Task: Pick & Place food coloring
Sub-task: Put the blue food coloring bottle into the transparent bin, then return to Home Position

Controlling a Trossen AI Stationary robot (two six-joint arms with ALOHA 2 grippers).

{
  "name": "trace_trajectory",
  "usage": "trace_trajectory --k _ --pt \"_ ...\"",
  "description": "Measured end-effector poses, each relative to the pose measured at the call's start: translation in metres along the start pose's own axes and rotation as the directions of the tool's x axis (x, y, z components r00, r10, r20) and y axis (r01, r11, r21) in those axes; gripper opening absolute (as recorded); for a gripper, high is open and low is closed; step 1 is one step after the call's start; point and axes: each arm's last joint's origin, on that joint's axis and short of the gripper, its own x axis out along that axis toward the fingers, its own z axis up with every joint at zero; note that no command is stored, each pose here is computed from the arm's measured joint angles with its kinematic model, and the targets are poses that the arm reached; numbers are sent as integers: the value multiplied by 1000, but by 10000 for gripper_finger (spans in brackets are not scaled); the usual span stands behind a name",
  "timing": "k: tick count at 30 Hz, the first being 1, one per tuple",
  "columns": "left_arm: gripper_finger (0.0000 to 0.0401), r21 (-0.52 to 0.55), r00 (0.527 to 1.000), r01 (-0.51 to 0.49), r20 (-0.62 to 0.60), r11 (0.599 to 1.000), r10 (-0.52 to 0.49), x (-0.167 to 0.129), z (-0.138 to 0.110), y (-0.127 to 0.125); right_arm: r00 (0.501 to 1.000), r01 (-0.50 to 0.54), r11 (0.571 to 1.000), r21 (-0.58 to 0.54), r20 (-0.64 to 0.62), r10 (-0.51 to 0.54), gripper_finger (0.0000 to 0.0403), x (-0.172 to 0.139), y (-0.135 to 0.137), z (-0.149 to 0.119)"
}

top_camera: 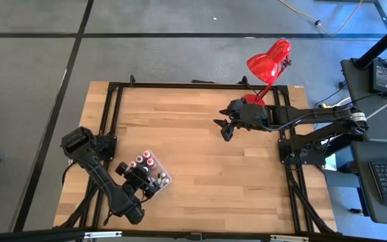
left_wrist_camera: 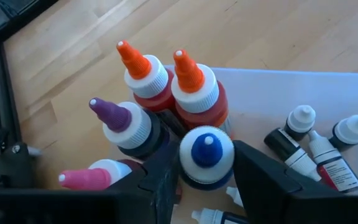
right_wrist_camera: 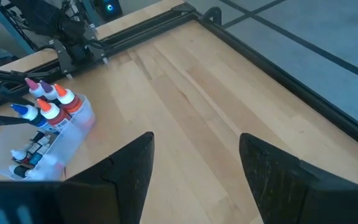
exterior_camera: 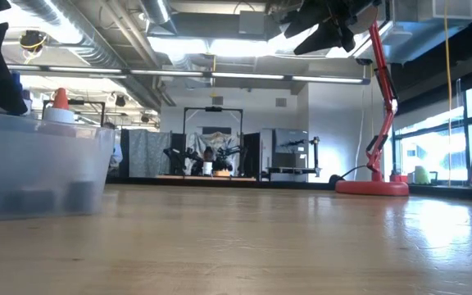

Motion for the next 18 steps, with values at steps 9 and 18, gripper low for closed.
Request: trace_trajectory --k 9,18 --pt "186 1 1000 -17 0 1000 17 3 4 0 1000 0 1000 -1 0 0 238 0 0 0" --pt "213 31 998 -63 13 998 63 0 14 10 1000 -7 1000 -1 -4 7 238 0 0 0"
